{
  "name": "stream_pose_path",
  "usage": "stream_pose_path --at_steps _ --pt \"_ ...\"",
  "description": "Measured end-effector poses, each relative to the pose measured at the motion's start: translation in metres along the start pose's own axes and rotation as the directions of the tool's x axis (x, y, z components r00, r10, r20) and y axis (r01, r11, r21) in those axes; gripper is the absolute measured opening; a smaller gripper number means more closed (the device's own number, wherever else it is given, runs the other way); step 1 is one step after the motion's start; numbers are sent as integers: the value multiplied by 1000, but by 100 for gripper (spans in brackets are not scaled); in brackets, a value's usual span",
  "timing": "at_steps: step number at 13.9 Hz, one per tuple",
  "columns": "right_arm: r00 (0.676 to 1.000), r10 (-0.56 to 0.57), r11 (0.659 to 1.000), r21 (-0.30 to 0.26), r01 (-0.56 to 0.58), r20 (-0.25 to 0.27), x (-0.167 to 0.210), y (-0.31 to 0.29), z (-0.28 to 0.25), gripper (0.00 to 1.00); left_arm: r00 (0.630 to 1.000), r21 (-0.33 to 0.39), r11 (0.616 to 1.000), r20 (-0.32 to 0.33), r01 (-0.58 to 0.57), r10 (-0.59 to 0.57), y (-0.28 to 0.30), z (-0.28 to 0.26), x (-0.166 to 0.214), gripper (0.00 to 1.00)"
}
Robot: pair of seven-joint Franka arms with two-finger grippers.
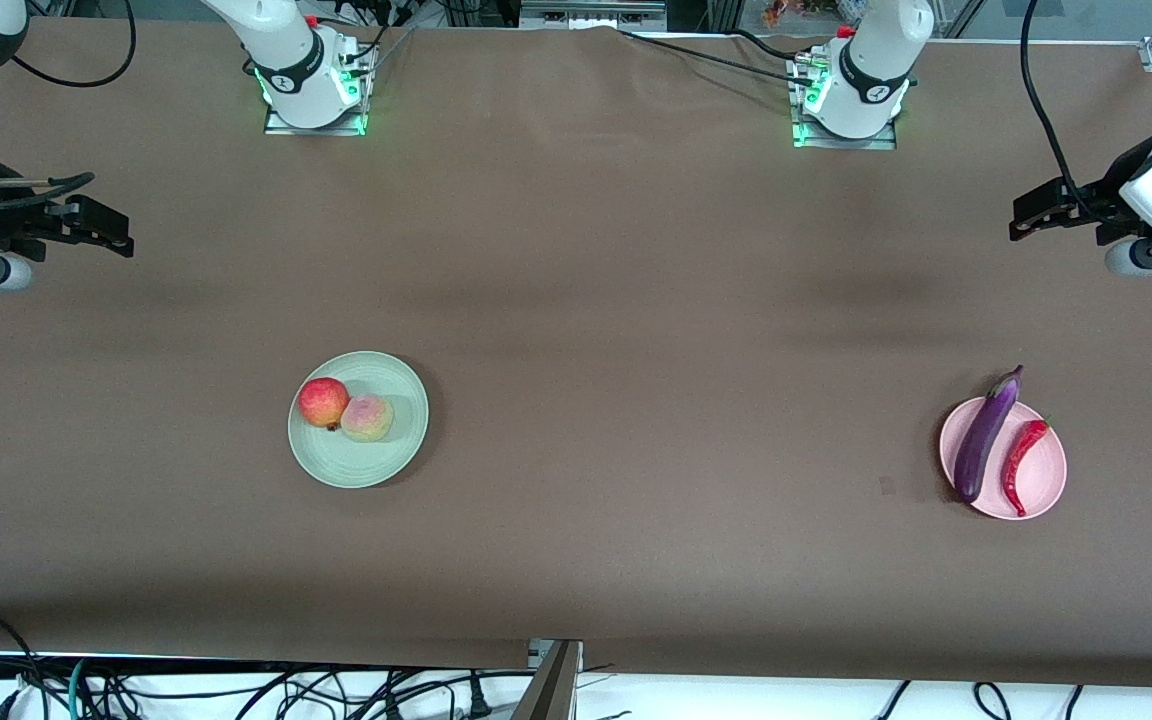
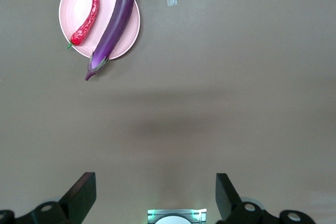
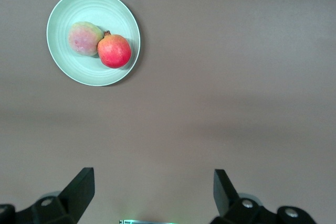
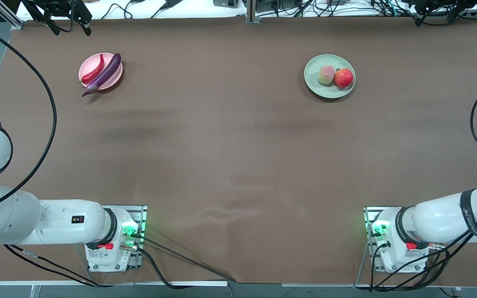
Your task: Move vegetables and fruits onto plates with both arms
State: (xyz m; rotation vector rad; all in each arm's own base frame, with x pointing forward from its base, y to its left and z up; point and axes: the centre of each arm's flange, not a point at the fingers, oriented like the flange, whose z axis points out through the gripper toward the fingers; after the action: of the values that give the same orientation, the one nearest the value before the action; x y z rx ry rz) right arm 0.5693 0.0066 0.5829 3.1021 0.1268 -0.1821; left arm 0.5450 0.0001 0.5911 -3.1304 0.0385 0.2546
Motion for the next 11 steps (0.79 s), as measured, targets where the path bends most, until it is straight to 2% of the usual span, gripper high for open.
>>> stream_pose_path --at_steps 11 --pt "1000 0 1000 0 0 3 1 0 1 100 998 -1 1000 -58 7 -7 -5 -22 0 100"
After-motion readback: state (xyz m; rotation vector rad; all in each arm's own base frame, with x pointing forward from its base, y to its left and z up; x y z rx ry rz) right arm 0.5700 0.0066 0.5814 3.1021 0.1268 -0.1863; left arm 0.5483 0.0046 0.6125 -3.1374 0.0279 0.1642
